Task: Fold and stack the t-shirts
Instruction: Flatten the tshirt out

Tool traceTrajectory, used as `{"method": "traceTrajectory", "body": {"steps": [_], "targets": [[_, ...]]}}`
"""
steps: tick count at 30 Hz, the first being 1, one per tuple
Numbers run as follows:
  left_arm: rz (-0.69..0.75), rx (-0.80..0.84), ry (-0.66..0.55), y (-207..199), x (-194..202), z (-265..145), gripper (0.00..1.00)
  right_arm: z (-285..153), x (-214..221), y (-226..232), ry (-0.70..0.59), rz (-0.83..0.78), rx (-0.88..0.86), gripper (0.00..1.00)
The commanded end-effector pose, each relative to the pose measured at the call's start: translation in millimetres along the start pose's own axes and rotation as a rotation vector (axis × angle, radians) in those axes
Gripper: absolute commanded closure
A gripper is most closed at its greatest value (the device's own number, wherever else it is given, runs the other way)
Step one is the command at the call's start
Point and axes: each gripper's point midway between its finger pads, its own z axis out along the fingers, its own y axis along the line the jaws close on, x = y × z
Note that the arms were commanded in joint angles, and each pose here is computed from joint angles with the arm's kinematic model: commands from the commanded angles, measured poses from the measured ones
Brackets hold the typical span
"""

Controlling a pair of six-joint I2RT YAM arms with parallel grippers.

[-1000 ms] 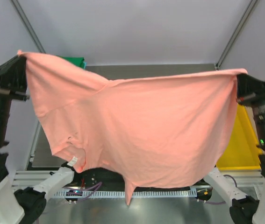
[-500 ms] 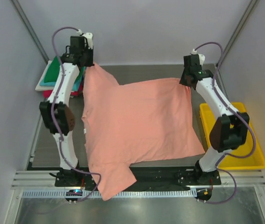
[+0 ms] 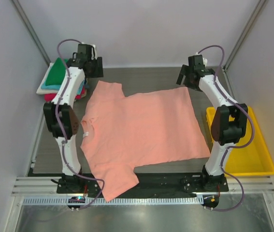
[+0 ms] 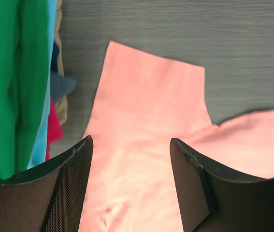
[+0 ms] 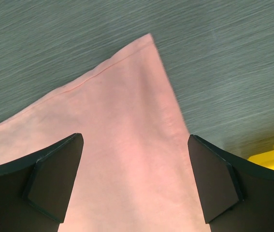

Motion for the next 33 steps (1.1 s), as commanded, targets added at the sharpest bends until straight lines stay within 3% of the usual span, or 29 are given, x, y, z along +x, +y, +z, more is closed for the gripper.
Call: {"method": "traceTrajectory", "body": {"steps": [1,8,15,22,33], "targets": [[-0.100,-0.027,-0.122,-1,-19,-61,0.34,-23,4,33,-0.008,0.031,-0.159,0.04],[-0.249,-0.023,-0.001,-13,76,-34,0.36,4,51,101,0.162,0.007,-0.390,0.06],[-0.280,-0.069,0.170,-12,132,29,0.41,53,68,112,0.226,0.005,-0.384,0.06],[-0.267,-0.106,0.259,-10,152,77,0.42,101,73,91,0.263,0.072,-0.314,0.07],[-0.217,-0.096,0.264,-22,121,137,0.42,152,75,49,0.297,0.173,-0.214,0.07]]}}
